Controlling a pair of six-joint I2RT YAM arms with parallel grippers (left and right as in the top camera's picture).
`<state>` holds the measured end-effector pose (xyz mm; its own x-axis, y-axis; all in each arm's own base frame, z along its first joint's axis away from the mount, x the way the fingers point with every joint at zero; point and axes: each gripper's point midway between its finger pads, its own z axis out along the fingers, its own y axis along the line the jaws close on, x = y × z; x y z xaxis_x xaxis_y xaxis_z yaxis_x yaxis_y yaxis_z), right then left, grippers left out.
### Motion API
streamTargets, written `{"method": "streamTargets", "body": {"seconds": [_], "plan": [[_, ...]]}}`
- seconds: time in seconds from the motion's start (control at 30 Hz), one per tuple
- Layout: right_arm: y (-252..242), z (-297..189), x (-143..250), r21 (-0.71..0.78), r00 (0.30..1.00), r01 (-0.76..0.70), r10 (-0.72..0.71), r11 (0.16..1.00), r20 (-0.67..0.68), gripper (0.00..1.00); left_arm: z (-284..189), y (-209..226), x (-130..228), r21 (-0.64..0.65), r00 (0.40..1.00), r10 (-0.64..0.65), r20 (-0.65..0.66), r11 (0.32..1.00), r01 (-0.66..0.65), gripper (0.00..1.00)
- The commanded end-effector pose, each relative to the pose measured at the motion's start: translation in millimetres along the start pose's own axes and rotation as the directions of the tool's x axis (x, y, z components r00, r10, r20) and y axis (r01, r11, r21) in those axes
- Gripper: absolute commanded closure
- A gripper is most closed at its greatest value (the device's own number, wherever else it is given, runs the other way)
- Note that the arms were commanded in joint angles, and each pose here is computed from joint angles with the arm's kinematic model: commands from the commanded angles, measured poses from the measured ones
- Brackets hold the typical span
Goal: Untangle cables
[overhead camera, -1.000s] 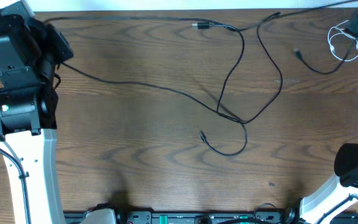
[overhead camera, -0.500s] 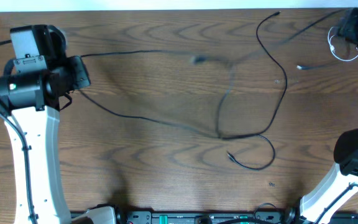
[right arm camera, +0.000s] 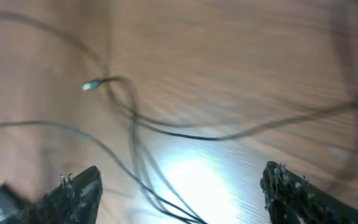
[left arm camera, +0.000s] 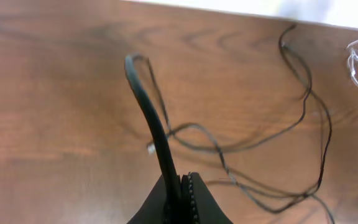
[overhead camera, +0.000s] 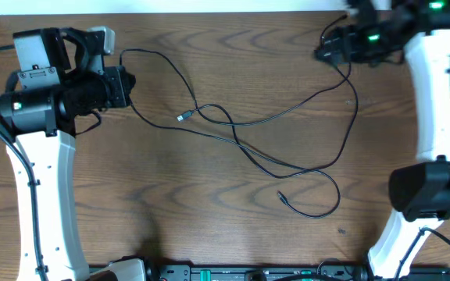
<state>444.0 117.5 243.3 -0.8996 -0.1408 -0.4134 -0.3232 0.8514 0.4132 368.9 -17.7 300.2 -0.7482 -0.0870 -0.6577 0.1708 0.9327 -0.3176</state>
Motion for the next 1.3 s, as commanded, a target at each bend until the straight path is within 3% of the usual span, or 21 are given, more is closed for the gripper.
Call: {"method": "streamTargets", "body": {"seconds": [0.0, 0.27, 0.53, 0.77, 0.93, 1.03, 1.1, 1.27], "plan": [[28.7, 45.2, 17.7, -0.068, 0.994, 0.012, -0.019, 0.998, -0.104, 0.22, -12.8, -12.4, -23.0, 0.049, 0.995, 0.009, 0.1, 0.999, -0.014, 0.92], [73.3, 123.9, 49.7, -0.136, 0.961, 0.094, -0.126, 0.986, -0.248, 0.22, -57.0, -35.7, -72.6, 0.089, 0.937, -0.02, 0.348, 0.996, -0.012, 0.93], [102.2, 161.9, 62.6, -0.204, 0.944, 0.113, -0.169, 0.972, -0.285, 0.23, -120.5, -66.6, -100.7, 0.101, 0.831, 0.016, 0.556, 0.991, -0.087, 0.92], [149.1, 166.1, 62.2, -0.371, 0.938, 0.168, -0.264, 0.913, -0.224, 0.24, -153.6, -82.3, -122.2, 0.119, 0.741, 0.016, 0.672, 0.985, -0.129, 0.92], [158.8, 168.9, 63.0, -0.384, 0.934, 0.191, -0.287, 0.903, -0.211, 0.24, -176.2, -92.1, -144.9, 0.128, 0.648, 0.016, 0.762, 0.976, -0.174, 0.93], [162.6, 166.8, 62.9, -0.413, 0.928, 0.217, -0.318, 0.884, -0.193, 0.3, -189.5, -96.1, -155.3, 0.139, 0.597, -0.003, 0.802, 0.974, -0.181, 0.93], [174.7, 155.9, 60.6, -0.491, 0.915, 0.273, -0.382, 0.827, -0.134, 0.36, -194.3, -95.5, -158.9, 0.147, 0.579, -0.023, 0.815, 0.975, -0.167, 0.93], [190.9, 111.7, 32.7, -0.496, 0.881, 0.426, -0.471, 0.756, 0.039, 0.23, -200.3, -88.4, -165.8, 0.192, 0.552, -0.113, 0.826, 0.977, -0.088, 0.92]]}}
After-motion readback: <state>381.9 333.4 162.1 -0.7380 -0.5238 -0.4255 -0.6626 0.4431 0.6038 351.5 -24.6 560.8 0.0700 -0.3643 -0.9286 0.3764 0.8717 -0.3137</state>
